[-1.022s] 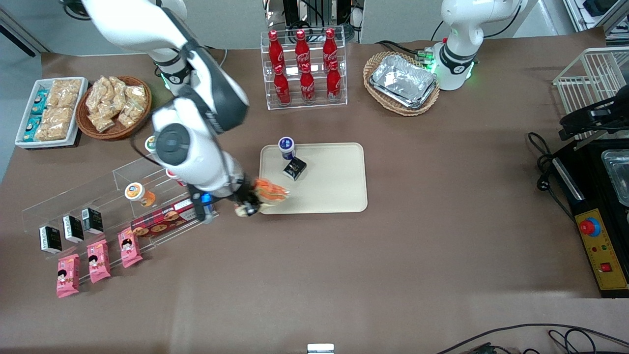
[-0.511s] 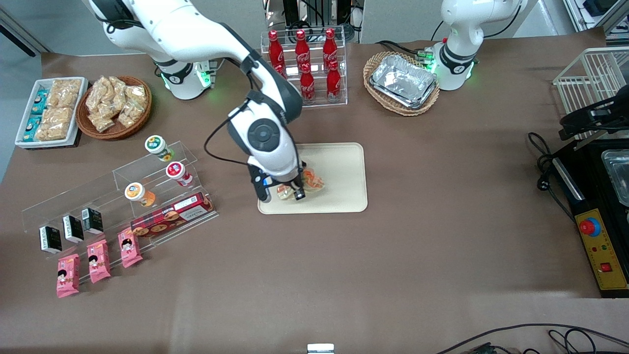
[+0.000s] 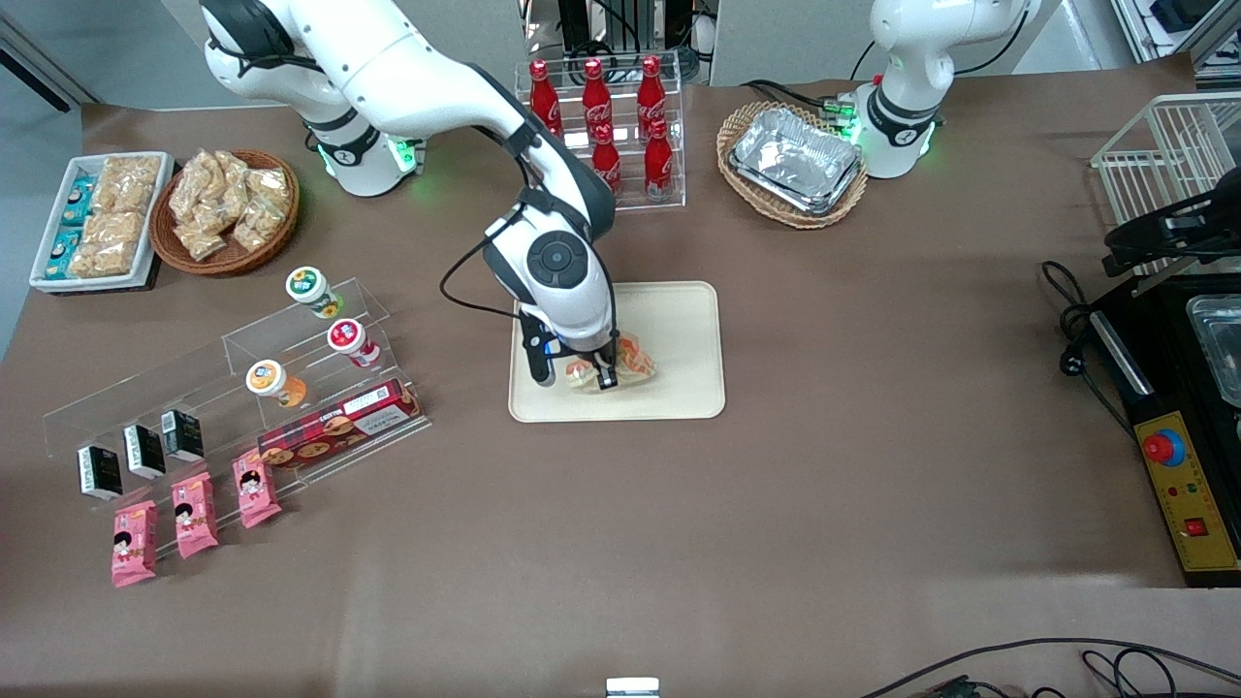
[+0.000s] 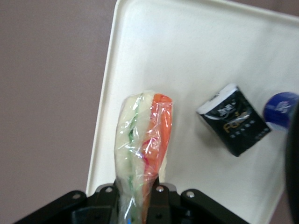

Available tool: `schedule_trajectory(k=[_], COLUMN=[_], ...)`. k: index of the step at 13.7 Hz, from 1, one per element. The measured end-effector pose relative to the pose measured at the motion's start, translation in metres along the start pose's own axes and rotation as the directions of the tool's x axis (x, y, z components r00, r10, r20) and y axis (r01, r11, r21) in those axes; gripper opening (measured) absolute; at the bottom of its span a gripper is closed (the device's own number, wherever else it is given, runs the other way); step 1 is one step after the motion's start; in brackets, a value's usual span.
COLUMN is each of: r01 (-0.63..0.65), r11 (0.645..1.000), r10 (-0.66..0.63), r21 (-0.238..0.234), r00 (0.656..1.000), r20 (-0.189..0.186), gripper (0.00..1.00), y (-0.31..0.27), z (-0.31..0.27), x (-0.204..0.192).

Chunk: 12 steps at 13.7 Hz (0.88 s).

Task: Place sandwich on tray
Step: 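Lower the sandwich onto the tray beside the black box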

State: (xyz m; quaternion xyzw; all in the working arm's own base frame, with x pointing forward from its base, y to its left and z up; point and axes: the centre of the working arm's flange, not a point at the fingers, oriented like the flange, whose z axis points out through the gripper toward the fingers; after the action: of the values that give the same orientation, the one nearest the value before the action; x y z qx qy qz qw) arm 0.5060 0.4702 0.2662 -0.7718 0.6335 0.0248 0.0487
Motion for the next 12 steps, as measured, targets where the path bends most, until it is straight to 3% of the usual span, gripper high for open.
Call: schedule_trajectory(k=[7,12], r01=[-0.005,-0.007], r11=[1.000,1.000], r10=[0.005,0.007], r21=[0.022,0.030], r00=[1.000,1.000], r20=[0.009,-0.016], gripper=[0.22,0.21], y=[0.014,0.008], z=[0.043,0.051], x=[-0.019,-0.007])
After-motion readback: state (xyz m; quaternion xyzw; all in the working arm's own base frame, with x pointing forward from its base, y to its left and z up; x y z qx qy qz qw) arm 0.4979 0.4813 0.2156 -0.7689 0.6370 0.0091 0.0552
